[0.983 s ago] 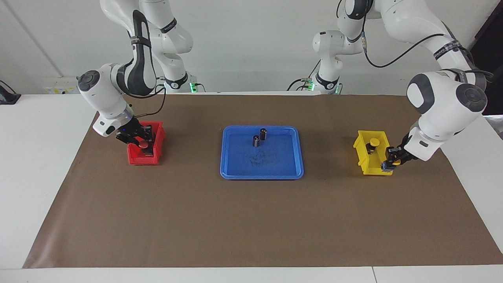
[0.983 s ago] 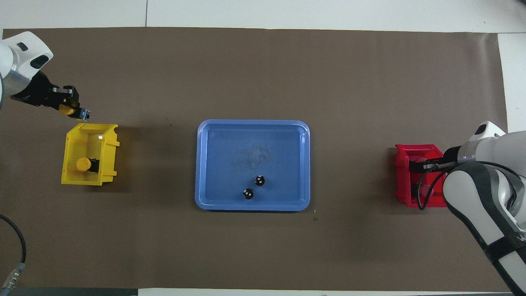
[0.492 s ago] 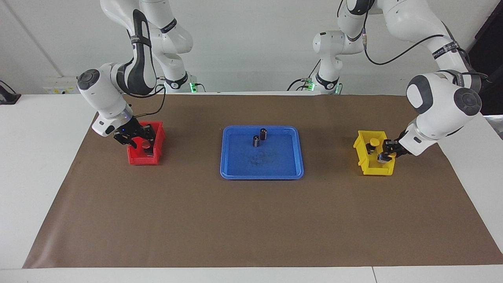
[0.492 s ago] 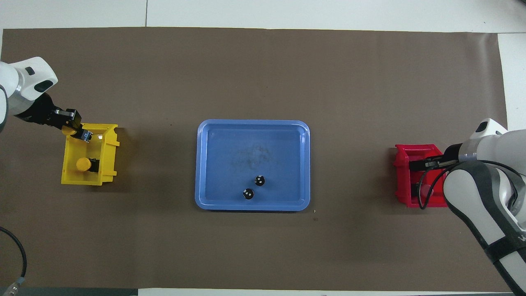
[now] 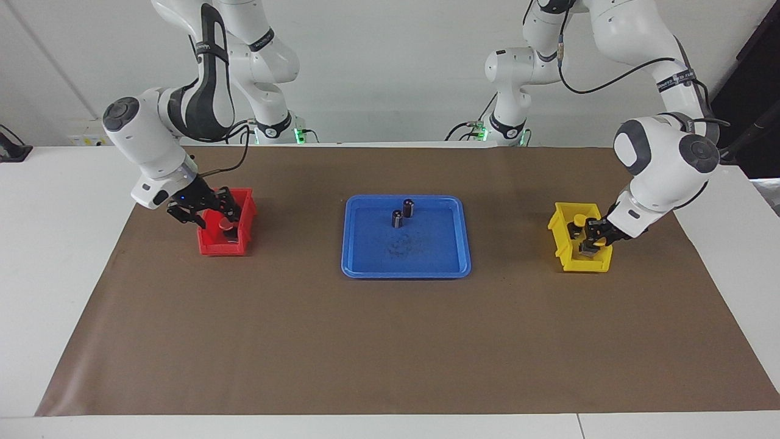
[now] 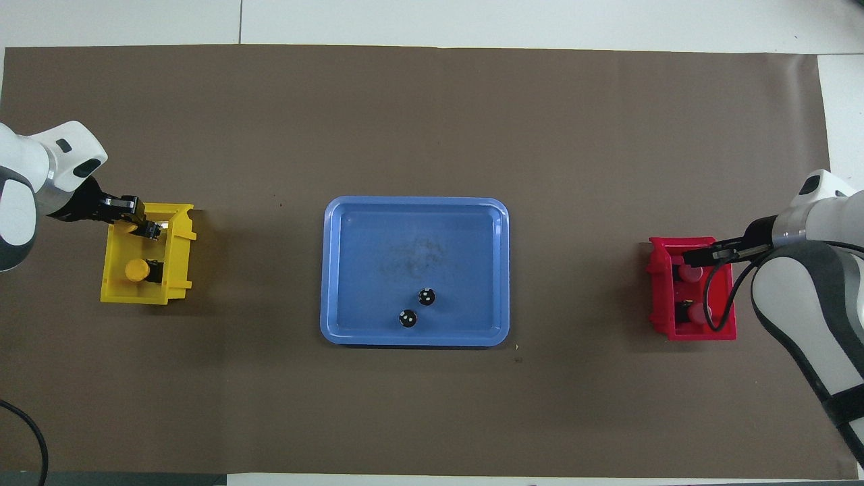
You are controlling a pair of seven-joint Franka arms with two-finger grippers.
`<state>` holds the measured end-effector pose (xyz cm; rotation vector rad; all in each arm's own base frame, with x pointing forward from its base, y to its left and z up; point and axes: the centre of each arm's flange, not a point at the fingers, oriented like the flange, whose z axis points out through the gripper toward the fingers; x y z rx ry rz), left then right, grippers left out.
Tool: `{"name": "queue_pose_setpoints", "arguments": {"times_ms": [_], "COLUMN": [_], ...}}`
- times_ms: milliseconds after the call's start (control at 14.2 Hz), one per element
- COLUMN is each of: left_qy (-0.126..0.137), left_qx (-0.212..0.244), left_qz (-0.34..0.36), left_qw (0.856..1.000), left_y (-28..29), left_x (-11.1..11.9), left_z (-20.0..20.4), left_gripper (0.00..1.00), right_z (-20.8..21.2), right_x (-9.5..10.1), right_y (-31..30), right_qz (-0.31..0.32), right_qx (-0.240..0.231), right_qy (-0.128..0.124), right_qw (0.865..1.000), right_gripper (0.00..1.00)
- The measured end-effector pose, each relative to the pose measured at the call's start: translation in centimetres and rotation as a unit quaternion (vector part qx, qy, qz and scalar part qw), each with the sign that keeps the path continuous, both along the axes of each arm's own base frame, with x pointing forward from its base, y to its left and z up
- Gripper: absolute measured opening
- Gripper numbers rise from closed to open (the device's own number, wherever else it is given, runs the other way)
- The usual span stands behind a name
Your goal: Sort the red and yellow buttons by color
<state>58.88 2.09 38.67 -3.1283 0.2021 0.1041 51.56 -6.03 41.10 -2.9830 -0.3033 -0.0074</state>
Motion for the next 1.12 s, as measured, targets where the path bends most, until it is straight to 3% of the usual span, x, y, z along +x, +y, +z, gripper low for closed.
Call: {"name": "queue_pose_setpoints", "arguments": {"times_ms": [140,211,492,632,773,913,1124], "left_qy": [-0.005,-0.006,-0.012,-0.010,-0.011,-0.013,-0.010], "left_qx": [0.000,0.001,0.001,0.001,0.001,0.000,-0.001], "left_qz": [0.004,0.005,0.006,0.005,0.003,0.001,0.001], "left_qw": [1.000,1.000,1.000,1.000,1.000,1.000,1.000], "left_y": [0.0,0.0,0.0,0.0,-0.3,-0.7,-0.7], "left_x": [0.0,0.0,-0.4,-0.6,-0.6,-0.6,-0.4], "left_z": [-0.2,-0.3,-1.6,-1.8,-1.8,-1.3,1.6], "left_gripper": [0.41,0.41,0.41,0.41,0.46,0.61,0.68], "right_z": [2.5,4.1,13.2,17.3,20.6,23.6,23.1], "right_x": [0.7,0.9,0.7,0.6,0.5,0.8,1.7], "right_y": [0.0,0.0,0.2,0.5,0.5,0.3,-0.3], "right_qz": [0.007,0.009,-0.017,-0.037,-0.052,-0.056,-0.059], "right_qx": [-0.001,-0.007,-0.039,-0.043,-0.046,-0.057,-0.078], "right_qy": [0.005,0.008,0.043,0.039,0.030,0.024,0.041], "right_qw": [1.000,1.000,0.998,0.998,0.997,0.997,0.994], "right_gripper": [0.96,1.00,1.00,1.00,1.00,1.00,1.00]}}
